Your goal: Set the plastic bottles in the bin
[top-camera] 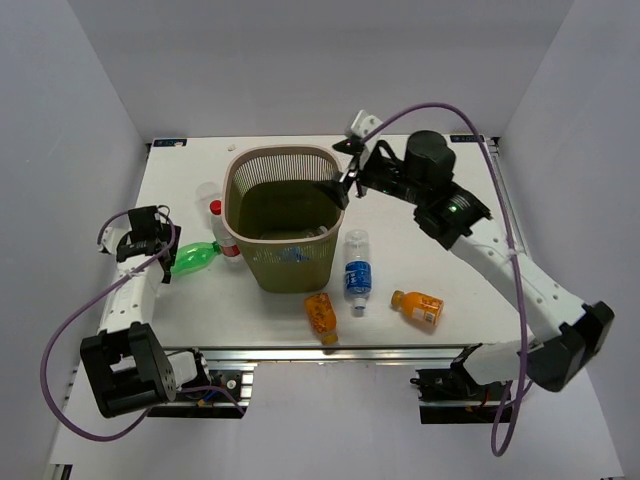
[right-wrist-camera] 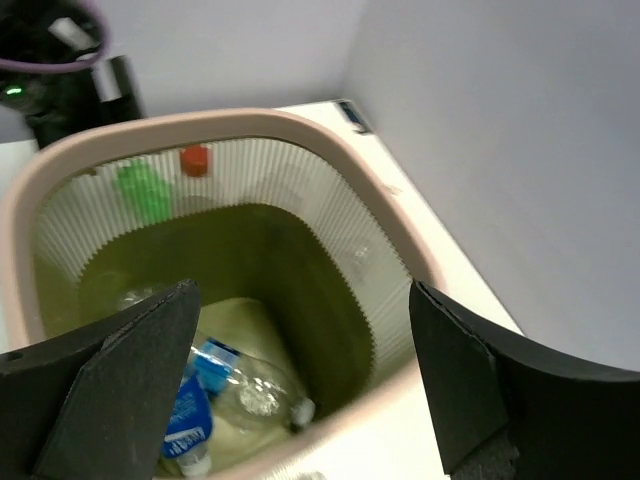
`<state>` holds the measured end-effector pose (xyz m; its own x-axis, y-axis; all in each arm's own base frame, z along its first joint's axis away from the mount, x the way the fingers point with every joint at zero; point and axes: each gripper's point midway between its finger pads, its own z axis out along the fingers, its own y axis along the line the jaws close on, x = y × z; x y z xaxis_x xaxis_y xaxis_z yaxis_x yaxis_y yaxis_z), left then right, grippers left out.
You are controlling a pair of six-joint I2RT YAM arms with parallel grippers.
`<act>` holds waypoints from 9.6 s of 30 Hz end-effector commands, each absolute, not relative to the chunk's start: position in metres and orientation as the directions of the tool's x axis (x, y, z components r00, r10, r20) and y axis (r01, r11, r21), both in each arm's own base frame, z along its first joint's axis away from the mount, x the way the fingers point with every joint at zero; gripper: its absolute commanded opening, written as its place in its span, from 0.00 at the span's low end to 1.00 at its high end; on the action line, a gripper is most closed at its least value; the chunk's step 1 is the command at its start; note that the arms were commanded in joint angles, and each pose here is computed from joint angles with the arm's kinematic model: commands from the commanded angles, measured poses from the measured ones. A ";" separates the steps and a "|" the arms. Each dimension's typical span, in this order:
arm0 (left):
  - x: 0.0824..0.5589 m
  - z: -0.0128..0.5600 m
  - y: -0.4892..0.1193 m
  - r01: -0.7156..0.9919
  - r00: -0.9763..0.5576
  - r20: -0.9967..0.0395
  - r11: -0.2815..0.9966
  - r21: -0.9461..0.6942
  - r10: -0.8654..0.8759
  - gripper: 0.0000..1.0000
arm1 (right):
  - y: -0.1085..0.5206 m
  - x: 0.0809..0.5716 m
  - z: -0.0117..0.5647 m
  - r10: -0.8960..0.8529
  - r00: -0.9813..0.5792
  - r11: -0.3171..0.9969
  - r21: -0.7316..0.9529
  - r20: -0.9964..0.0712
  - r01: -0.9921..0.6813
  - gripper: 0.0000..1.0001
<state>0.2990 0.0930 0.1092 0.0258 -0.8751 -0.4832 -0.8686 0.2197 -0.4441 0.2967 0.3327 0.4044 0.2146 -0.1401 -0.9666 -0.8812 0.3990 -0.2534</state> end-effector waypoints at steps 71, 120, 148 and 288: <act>0.358 0.386 -0.200 0.522 -0.241 -0.944 0.790 -0.321 -0.225 0.98 | 0.194 0.336 0.149 0.207 -0.605 0.853 0.445 -0.769 -0.273 0.89; 0.366 0.175 0.082 -0.677 -0.170 -0.723 0.613 -0.408 -0.669 0.98 | 0.208 0.377 0.426 0.152 0.115 0.902 0.090 -0.982 -0.423 0.24; 0.346 0.213 0.036 -0.410 -0.214 -0.744 0.750 -0.519 -0.633 0.98 | 0.388 0.313 0.441 0.077 0.161 0.555 -0.092 -0.984 -0.826 0.89; 0.464 0.346 0.016 -0.020 -0.239 -0.832 0.860 -0.511 -0.500 0.98 | 0.067 0.157 0.019 -0.759 -0.646 0.639 -0.096 0.080 -0.763 0.86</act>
<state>0.4662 0.0092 0.3399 -0.2838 -0.4779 -0.8313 0.0027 0.8665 -0.4991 0.1616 0.0712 0.0254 -0.6740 -0.7378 0.0359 -0.7367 0.6678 -0.1068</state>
